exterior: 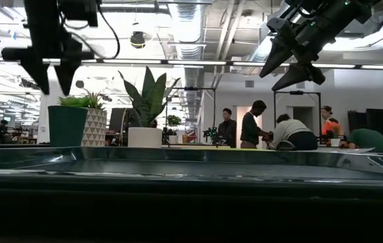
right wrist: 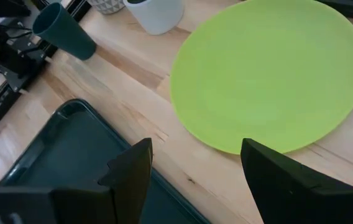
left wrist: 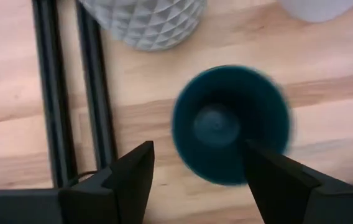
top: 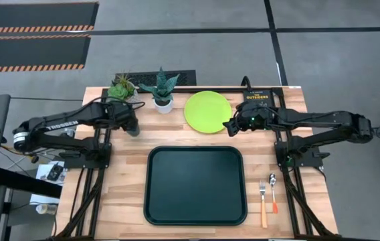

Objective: Pick and place plate/cup/fork/spoon on tray
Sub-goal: Put the black cup on the black serving tray

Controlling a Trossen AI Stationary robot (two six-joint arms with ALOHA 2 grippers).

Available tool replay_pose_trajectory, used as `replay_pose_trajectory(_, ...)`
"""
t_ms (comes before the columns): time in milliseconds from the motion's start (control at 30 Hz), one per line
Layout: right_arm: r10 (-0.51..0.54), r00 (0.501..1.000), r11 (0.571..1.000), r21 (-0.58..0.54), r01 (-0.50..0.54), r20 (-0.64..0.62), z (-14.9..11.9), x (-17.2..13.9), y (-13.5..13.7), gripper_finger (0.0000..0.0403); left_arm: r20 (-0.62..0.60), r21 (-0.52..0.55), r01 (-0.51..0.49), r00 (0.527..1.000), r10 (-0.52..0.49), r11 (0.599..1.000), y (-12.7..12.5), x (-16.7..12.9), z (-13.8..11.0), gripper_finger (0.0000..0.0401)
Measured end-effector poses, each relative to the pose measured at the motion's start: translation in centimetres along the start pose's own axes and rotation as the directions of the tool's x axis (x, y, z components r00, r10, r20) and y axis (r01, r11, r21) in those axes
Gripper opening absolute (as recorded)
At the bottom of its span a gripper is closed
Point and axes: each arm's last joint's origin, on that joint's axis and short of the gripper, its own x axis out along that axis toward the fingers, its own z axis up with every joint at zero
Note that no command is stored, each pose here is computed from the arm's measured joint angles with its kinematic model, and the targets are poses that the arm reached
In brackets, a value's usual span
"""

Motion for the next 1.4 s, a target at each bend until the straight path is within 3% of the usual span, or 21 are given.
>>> replay_pose_trajectory(500,-0.002,1.000,1.000,0.001,0.002,-0.002,0.0,0.0,0.0,0.0270,-0.037,-0.009,0.023,0.999,-0.024,1.000,1.3,4.9,1.1,0.0216)
replay_pose_trajectory(633,-0.002,1.000,1.000,0.007,0.002,-0.002,0.0,0.0,0.0,0.0270,-0.035,0.001,0.019,0.999,-0.019,1.000,1.4,5.1,1.3,0.0162)
replay_pose_trajectory(867,-0.003,1.000,1.000,0.009,0.003,-0.002,0.0,0.0,0.0,0.0270,-0.008,0.056,0.030,1.000,-0.029,0.998,1.2,5.2,1.6,0.0019)
replay_pose_trajectory(1000,-0.003,1.000,1.000,0.009,0.003,-0.002,0.0,0.0,0.0,0.0270,-0.002,0.059,0.036,0.999,-0.036,0.998,1.0,5.3,1.8,0.0009)
replay_pose_trajectory(1200,-0.004,1.000,1.000,0.017,0.004,-0.001,0.0,0.0,0.0,0.0270,-0.032,0.050,0.119,0.993,-0.118,0.992,0.5,3.8,2.3,0.0001)
replay_pose_trajectory(1400,-0.007,1.000,1.000,0.016,0.007,-0.004,-0.1,0.0,0.0,0.0270,-0.023,0.093,0.334,0.943,-0.333,0.938,-1.3,-1.3,3.9,0.0000)
